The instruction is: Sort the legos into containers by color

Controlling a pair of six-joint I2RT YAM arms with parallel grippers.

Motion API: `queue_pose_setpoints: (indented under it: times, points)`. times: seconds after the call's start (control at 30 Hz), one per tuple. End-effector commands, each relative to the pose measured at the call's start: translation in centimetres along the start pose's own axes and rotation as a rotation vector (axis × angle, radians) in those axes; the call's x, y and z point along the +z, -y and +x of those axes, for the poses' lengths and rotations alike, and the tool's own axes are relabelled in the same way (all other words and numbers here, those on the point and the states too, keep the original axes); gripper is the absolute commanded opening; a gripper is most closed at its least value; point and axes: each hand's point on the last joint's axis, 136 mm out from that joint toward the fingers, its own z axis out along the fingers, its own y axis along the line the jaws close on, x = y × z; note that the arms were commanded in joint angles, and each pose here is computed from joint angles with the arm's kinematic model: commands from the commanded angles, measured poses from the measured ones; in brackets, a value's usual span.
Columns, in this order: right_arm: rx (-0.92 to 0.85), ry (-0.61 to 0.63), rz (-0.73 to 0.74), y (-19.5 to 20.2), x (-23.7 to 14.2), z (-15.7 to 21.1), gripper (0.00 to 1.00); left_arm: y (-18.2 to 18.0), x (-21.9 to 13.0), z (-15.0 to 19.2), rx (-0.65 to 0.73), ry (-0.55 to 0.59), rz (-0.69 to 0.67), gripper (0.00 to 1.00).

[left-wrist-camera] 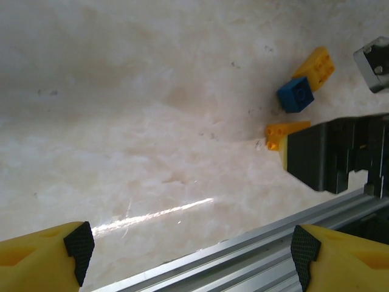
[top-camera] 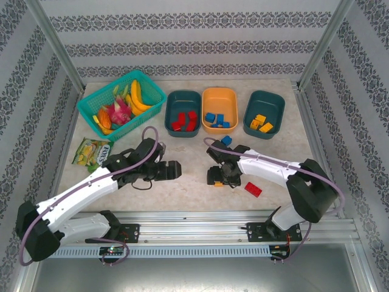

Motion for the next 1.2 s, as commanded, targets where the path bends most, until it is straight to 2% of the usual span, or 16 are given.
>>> queue_pose_setpoints:
  times: [0.0, 0.17, 0.4, 0.5, 0.63, 0.8, 0.9, 1.03, 1.17]
  points:
    - [-0.019, -0.014, 0.005, -0.3, 0.8, 0.2, 0.73, 0.2, -0.5, -0.1, -0.004, 0.045, 0.028, 0.86]
    - [-0.011, -0.006, 0.016, -0.5, 1.2, -0.2, 0.65, 0.4, 0.0, -0.2, 0.004, 0.042, 0.027, 0.86]
    - [-0.01, 0.023, 0.019, -0.9, 0.5, -0.6, 0.4, 1.4, 0.8, -0.7, 0.023, 0.04, 0.048, 0.86]
    - [0.003, 0.071, 0.006, -0.9, -1.7, -1.0, 0.36, 2.3, 0.6, -1.2, 0.031, 0.052, 0.071, 0.85]
    - [0.038, 0.194, -0.036, -0.5, -7.1, -3.1, 0.33, 4.6, -0.4, -3.2, 0.046, 0.095, 0.114, 0.85]
    - [0.166, 0.348, -0.1, 2.4, -12.3, -8.4, 0.31, 8.6, -0.7, -6.6, 0.078, 0.137, 0.174, 0.87]
    - [0.245, 0.416, -0.112, 4.8, -14.3, -13.1, 0.3, 11.3, 0.0, -8.9, 0.106, 0.154, 0.216, 0.87]
    - [0.318, 0.478, -0.114, 7.9, -16.2, -19.3, 0.3, 14.4, 0.8, -12.0, 0.14, 0.174, 0.267, 0.88]
    - [0.377, 0.492, -0.071, 11.7, -15.9, -25.1, 0.29, 17.1, 1.7, -15.3, 0.165, 0.207, 0.311, 0.88]
